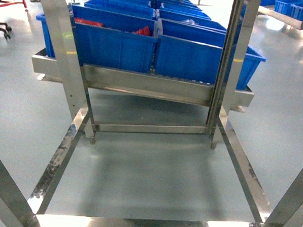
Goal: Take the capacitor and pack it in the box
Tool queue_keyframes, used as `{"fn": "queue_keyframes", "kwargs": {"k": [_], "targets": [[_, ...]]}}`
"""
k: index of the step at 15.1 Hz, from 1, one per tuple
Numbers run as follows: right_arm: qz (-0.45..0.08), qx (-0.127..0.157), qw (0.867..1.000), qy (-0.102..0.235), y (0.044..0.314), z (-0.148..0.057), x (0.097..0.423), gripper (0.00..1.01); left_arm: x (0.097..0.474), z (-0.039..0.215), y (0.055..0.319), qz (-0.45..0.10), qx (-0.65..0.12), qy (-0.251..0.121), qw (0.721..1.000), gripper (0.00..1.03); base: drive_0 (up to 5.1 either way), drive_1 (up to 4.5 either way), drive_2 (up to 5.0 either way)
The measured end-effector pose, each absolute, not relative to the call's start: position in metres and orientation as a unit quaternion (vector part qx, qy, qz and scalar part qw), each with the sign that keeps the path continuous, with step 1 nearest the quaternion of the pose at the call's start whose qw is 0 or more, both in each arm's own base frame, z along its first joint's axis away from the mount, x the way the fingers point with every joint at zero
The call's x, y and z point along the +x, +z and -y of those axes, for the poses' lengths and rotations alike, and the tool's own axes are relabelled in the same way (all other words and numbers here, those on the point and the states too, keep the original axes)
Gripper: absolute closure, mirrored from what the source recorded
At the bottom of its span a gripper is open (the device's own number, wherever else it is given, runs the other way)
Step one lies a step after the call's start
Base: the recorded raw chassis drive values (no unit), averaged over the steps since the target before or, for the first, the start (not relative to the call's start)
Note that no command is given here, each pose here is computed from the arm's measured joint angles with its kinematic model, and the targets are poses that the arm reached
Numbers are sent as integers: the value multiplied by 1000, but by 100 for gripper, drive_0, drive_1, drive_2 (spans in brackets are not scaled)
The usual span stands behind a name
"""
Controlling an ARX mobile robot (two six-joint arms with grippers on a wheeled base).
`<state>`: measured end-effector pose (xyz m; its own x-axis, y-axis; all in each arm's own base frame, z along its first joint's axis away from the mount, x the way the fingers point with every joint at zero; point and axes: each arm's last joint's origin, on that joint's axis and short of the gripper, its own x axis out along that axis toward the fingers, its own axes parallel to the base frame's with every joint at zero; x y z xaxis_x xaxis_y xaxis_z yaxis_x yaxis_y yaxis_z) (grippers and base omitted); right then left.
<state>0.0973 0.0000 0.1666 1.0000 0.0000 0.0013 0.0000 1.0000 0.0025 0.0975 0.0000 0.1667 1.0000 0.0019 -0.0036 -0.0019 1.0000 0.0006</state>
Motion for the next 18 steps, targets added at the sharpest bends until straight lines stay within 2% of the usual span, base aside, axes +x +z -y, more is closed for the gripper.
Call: {"fn": "queue_keyframes", "kwargs": {"k": [18], "targets": [[1, 1, 1000, 0, 167, 0, 97, 3, 98, 0, 167, 0, 0, 1, 1000, 5, 0, 0, 0]]}}
